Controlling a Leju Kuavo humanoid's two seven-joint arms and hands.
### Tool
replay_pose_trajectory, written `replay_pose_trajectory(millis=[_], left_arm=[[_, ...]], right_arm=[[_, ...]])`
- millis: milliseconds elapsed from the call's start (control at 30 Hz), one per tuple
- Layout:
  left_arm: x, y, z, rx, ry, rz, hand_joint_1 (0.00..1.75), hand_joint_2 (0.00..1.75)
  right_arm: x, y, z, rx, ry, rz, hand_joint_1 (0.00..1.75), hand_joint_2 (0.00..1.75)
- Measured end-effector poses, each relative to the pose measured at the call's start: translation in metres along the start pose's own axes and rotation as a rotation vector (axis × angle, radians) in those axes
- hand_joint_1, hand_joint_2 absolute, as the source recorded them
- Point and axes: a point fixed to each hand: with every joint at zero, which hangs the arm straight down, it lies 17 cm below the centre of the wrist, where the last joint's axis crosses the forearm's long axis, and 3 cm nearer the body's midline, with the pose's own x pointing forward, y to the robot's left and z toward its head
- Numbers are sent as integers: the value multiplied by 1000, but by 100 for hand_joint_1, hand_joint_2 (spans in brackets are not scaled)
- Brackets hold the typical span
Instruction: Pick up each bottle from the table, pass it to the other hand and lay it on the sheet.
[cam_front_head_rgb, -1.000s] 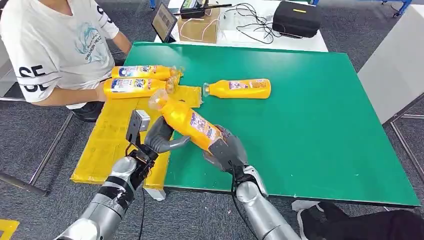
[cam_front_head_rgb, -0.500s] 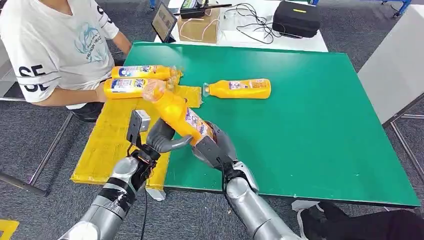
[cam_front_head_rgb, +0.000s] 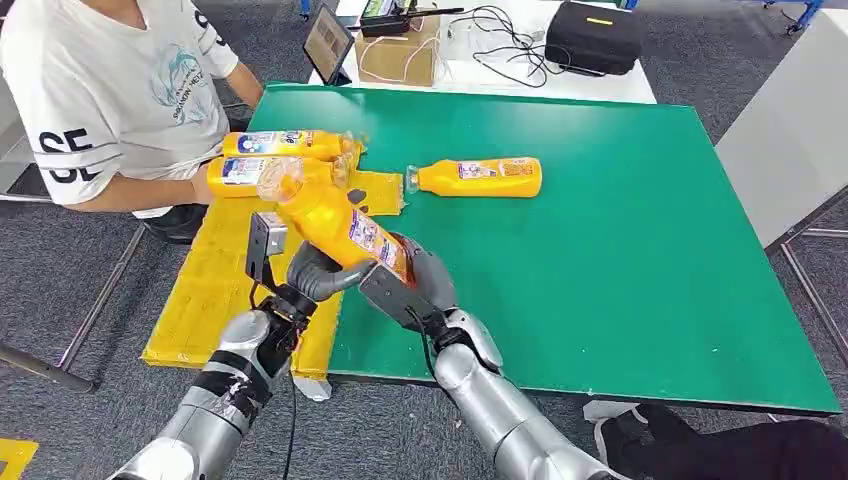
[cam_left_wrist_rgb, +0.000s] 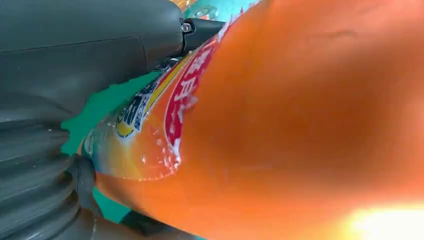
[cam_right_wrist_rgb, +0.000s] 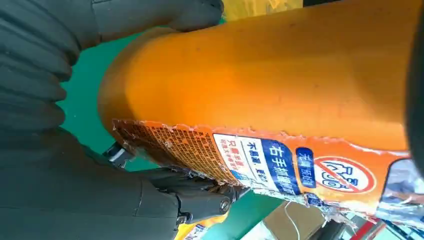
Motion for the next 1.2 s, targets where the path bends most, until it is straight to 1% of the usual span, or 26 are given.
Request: replay_pose_trajectory(millis=[33,133,233,433,533,633,700,867,967,1033,1133,1200], left_arm=[[1,1,0,-2,-2,4,175,175],[4,-1,1,-9,-17,22,175,175],[4,3,2,8,-20,30,175,175],[10,19,2,78,-42,19,175,175],[12,41,3,161,-49,-43,175,175],[17,69,2,247,-54,-217,175,175],[19,91,3,304,-46,-377,175,175],[21,134,6,385,-1,-687,175,175],[21,163,11,400,62,-920,175,175],[19,184,16,407,127,-1067,175,175],[20,207,22,420,180,-1147,175,175],[18,219,24,419,236,-1226,175,175]], right_arm=[[-1,2,0,10,5,7,0,175],[-5,13,2,51,18,32,0,175],[-7,15,4,52,21,34,0,175],[-7,9,5,10,11,-4,0,175],[-5,-4,6,-47,-6,-43,0,175],[-1,-21,8,-107,-26,-87,0,175],[4,-33,10,-149,-47,-123,0,175],[17,-60,17,-229,-103,-191,0,175],[25,-76,22,-270,-134,-218,0,175],[26,-84,25,-291,-141,-231,0,175],[28,-94,28,-312,-154,-234,0,175],[28,-97,30,-320,-157,-237,0,175]])
